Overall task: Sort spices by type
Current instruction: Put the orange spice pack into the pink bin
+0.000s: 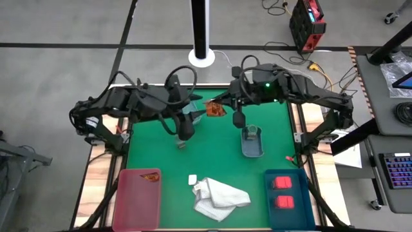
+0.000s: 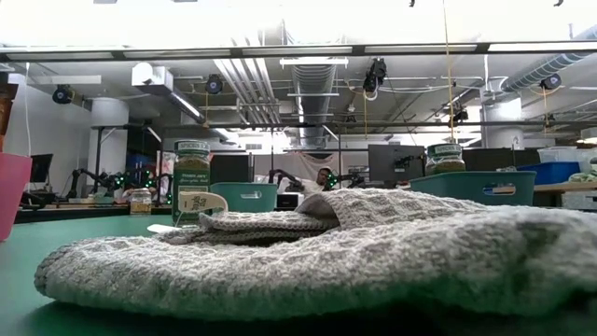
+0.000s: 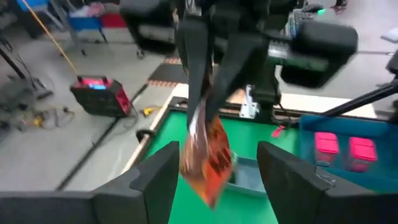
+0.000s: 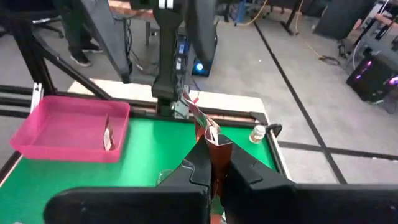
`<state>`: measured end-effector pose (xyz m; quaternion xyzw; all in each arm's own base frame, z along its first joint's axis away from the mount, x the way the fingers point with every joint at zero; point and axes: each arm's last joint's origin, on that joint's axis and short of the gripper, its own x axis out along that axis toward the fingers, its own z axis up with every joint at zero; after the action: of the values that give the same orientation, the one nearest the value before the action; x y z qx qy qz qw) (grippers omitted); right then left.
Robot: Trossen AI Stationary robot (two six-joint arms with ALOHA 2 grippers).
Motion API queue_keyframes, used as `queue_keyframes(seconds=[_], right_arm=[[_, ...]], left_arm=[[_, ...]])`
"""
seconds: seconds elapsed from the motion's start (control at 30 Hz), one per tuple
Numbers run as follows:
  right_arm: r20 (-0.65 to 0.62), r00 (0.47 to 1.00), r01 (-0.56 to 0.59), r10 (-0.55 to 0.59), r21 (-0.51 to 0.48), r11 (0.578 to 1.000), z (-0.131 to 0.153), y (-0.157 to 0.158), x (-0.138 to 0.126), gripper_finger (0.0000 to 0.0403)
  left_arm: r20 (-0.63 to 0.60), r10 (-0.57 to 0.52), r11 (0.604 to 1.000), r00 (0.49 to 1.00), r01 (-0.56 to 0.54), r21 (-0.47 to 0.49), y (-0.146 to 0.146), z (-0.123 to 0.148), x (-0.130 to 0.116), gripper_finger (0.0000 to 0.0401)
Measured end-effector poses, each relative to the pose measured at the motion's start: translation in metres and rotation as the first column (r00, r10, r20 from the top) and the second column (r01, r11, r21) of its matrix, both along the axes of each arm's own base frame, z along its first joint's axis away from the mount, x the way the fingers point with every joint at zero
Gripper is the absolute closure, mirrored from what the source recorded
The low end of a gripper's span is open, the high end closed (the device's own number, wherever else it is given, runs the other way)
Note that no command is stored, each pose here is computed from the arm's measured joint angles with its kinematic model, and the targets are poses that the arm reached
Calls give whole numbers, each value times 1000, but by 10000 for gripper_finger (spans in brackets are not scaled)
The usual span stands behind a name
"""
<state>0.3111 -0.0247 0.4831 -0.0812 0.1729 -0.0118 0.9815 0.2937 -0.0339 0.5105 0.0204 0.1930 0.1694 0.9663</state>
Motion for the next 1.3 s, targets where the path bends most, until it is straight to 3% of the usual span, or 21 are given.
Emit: queue_keyframes(seconds=[0.37,0.47,0.6,0.8,0.93,1.17,1.3], right_arm=[[-2,1000,0,0,1,1000,-3,0,6,394],[2,1000,-2,2,1,1000,-2,0,6,394],[2,1000,-3,3,2,1000,-2,0,6,394],[8,1000,3,-4,43,999,-2,0,6,387],[11,1000,2,-3,85,996,0,0,3,353],[7,1000,24,-25,125,992,5,-1,-9,256],[-39,998,60,-52,226,972,8,-7,-26,204]], left_arm=[[-103,18,993,995,-6,115,15,-18,26,211],[-118,22,990,993,-6,138,15,-19,26,259],[-131,24,988,991,-4,154,16,-18,24,374],[-118,29,990,993,-12,142,16,-15,19,399],[-118,44,991,992,-29,129,17,-12,11,400],[-98,51,993,994,-40,107,15,-9,6,401],[-75,41,995,996,-34,91,11,-6,2,401]])
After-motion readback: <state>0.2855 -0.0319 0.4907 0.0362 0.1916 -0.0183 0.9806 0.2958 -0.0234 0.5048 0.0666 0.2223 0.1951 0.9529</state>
